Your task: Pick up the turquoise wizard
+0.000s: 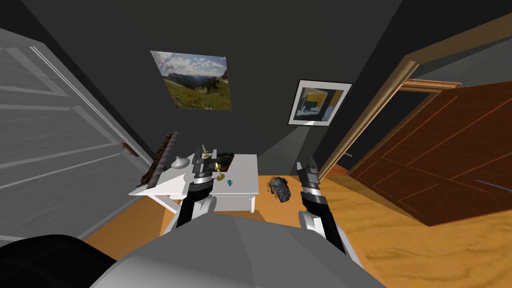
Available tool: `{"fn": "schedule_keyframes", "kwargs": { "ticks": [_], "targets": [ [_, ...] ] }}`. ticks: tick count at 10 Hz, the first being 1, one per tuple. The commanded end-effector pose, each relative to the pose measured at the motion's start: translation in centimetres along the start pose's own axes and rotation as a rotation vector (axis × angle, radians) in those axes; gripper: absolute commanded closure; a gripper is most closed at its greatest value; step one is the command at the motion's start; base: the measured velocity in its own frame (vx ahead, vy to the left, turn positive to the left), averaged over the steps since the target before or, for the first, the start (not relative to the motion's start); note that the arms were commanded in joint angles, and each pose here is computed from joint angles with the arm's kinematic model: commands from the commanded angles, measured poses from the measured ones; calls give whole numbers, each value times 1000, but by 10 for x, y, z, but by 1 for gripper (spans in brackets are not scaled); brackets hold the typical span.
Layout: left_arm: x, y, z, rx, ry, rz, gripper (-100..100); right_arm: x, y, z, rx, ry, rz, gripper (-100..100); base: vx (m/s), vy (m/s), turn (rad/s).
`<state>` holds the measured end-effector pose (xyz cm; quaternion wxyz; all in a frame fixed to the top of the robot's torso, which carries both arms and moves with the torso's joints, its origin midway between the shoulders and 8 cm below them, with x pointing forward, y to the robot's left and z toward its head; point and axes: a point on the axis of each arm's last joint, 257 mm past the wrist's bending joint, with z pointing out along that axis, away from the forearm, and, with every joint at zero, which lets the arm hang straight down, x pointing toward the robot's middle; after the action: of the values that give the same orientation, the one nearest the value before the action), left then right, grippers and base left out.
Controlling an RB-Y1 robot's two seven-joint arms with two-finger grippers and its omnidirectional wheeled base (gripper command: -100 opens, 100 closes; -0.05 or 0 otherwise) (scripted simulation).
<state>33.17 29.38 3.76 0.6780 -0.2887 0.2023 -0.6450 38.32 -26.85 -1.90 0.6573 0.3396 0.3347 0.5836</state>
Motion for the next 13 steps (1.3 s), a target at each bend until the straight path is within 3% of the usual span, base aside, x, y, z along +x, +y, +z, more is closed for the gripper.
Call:
{"fn": "schedule_keyframes", "kwargs": {
  "ticks": [1, 7, 13],
  "targets": [
    [-1, 17, -1, -48, 28, 15, -100, 0, 0, 0, 0, 0, 0, 0, -15, -1, -103],
    [-14, 86, -13, -235, 60, 35, -100, 0, 0, 0, 0, 0, 0, 0, -28, 4, -71],
    [-32, 179, -44, -492, 41, 12, -100, 0, 0, 0, 0, 0, 0, 0, -34, 4, -65]
  ]
}}
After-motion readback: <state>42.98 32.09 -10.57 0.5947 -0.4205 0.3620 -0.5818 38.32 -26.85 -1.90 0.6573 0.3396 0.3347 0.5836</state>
